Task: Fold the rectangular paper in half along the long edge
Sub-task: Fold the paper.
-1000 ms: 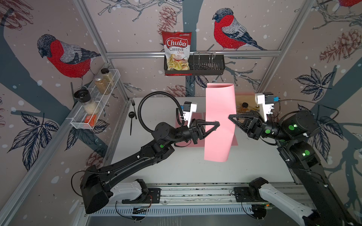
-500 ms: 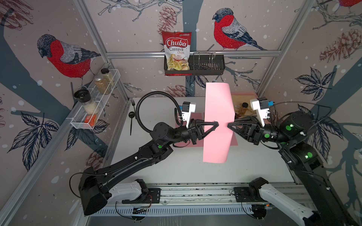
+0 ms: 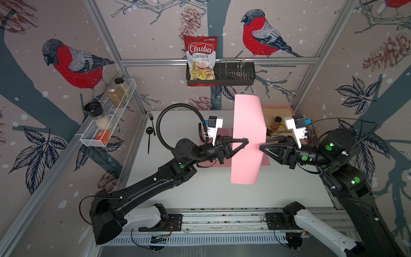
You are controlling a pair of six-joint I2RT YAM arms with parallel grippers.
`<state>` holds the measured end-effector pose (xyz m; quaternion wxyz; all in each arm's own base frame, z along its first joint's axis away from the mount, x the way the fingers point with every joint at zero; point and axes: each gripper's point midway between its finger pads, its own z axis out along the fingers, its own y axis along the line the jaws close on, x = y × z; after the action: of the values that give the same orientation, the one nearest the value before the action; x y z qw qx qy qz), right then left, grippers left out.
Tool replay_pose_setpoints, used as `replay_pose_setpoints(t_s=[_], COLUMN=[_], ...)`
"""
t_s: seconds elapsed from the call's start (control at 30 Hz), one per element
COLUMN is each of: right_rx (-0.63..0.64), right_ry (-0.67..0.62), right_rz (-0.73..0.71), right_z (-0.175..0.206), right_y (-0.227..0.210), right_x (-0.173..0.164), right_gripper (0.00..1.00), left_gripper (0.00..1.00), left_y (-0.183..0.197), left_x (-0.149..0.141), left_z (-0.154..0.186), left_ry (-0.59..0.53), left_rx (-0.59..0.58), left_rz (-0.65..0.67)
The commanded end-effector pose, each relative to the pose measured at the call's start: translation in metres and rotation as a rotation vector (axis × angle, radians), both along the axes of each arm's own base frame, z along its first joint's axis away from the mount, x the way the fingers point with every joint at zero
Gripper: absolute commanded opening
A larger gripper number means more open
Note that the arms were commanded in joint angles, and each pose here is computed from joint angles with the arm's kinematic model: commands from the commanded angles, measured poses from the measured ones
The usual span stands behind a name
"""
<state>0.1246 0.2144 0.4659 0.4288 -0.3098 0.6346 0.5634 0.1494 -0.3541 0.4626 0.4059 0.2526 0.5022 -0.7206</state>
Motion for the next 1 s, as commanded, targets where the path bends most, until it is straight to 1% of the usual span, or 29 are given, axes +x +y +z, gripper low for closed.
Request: replay_pose_setpoints(t_s=[0.0, 0.07, 0.1, 0.13, 0.17, 0.2, 0.27, 0.3, 0.4, 0.47, 0.5, 0.53, 0.6, 0.63, 0.67, 0.73, 0.77, 0.83, 0.87, 0.9, 0.93, 0.97], right_rx=[0.021, 0.036, 0.04, 0.042, 0.044, 0.047, 0.059, 0.066, 0.092, 0.098, 0.099, 0.102, 0.11, 0.114, 0.119, 0.124, 0.126, 0.13, 0.134, 0.139, 0.141, 0.142], right_ry=[-0.05, -0.062, -0.062, -0.064, -0.065, -0.069, -0.079, -0.082, -0.091, -0.09, -0.089, -0.091, -0.098, -0.1, -0.102, -0.102, -0.103, -0.109, -0.113, -0.113, -0.114, -0.113], right_rz=[-0.053, -0.073, -0.085, -0.099, -0.107, -0.114, -0.124, -0.129, -0.127, -0.132, -0.132, -0.131, -0.126, -0.123, -0.122, -0.128, -0.128, -0.124, -0.126, -0.129, -0.133, -0.138], right_z=[0.009, 0.015, 0.017, 0.018, 0.019, 0.02, 0.023, 0.025, 0.032, 0.035, 0.036, 0.037, 0.039, 0.041, 0.043, 0.044, 0.045, 0.047, 0.048, 0.049, 0.05, 0.051], right_y=[-0.003, -0.005, -0.006, -0.006, -0.007, -0.007, -0.008, -0.009, -0.009, -0.01, -0.009, -0.009, -0.009, -0.009, -0.009, -0.009, -0.009, -0.009, -0.009, -0.009, -0.009, -0.01], right_x=[0.006, 0.009, 0.01, 0.013, 0.015, 0.016, 0.018, 0.018, 0.017, 0.019, 0.02, 0.02, 0.019, 0.018, 0.018, 0.02, 0.021, 0.02, 0.02, 0.021, 0.022, 0.023], right_gripper=[0.0, 0.0, 0.05, 0.14, 0.17, 0.16, 0.0, 0.0, 0.01, 0.13, 0.14, 0.11, 0.01, 0.0, 0.0, 0.07, 0.07, 0.02, 0.01, 0.03, 0.09, 0.1], left_gripper=[0.0, 0.0, 0.0, 0.0, 0.0, 0.0, 0.0, 0.0, 0.0, 0.0, 0.0, 0.0, 0.0, 0.0, 0.0, 0.0, 0.0, 0.0, 0.0, 0.0, 0.0, 0.0], left_y=[0.003, 0.004, 0.005, 0.005, 0.004, 0.004, 0.004, 0.004, 0.004, 0.004, 0.004, 0.004, 0.004, 0.005, 0.005, 0.004, 0.004, 0.004, 0.003, 0.003, 0.003, 0.003], left_x=[-0.002, -0.002, -0.003, -0.003, -0.003, -0.003, -0.004, -0.005, -0.006, -0.007, -0.007, -0.007, -0.007, -0.008, -0.008, -0.008, -0.008, -0.008, -0.008, -0.008, -0.007, -0.007], left_z=[0.01, 0.011, 0.012, 0.012, 0.011, 0.011, 0.01, 0.01, 0.011, 0.01, 0.009, 0.009, 0.007, 0.008, 0.008, 0.006, 0.006, 0.005, 0.005, 0.005, 0.004, 0.004], left_ry=[-0.03, -0.031, -0.033, -0.035, -0.036, -0.038, -0.043, -0.045, -0.055, -0.054, -0.054, -0.053, -0.052, -0.054, -0.054, -0.05, -0.051, -0.05, -0.05, -0.05, -0.049, -0.049], left_rx=[-0.035, -0.038, -0.039, -0.039, -0.036, -0.034, -0.032, -0.032, -0.037, -0.035, -0.034, -0.035, -0.033, -0.035, -0.034, -0.03, -0.03, -0.027, -0.025, -0.025, -0.022, -0.022], left_rz=[0.005, 0.007, 0.007, 0.006, 0.005, 0.005, 0.002, -0.003, -0.011, -0.011, -0.013, -0.013, -0.016, -0.015, -0.016, -0.018, -0.02, -0.022, -0.022, -0.022, -0.022, -0.022])
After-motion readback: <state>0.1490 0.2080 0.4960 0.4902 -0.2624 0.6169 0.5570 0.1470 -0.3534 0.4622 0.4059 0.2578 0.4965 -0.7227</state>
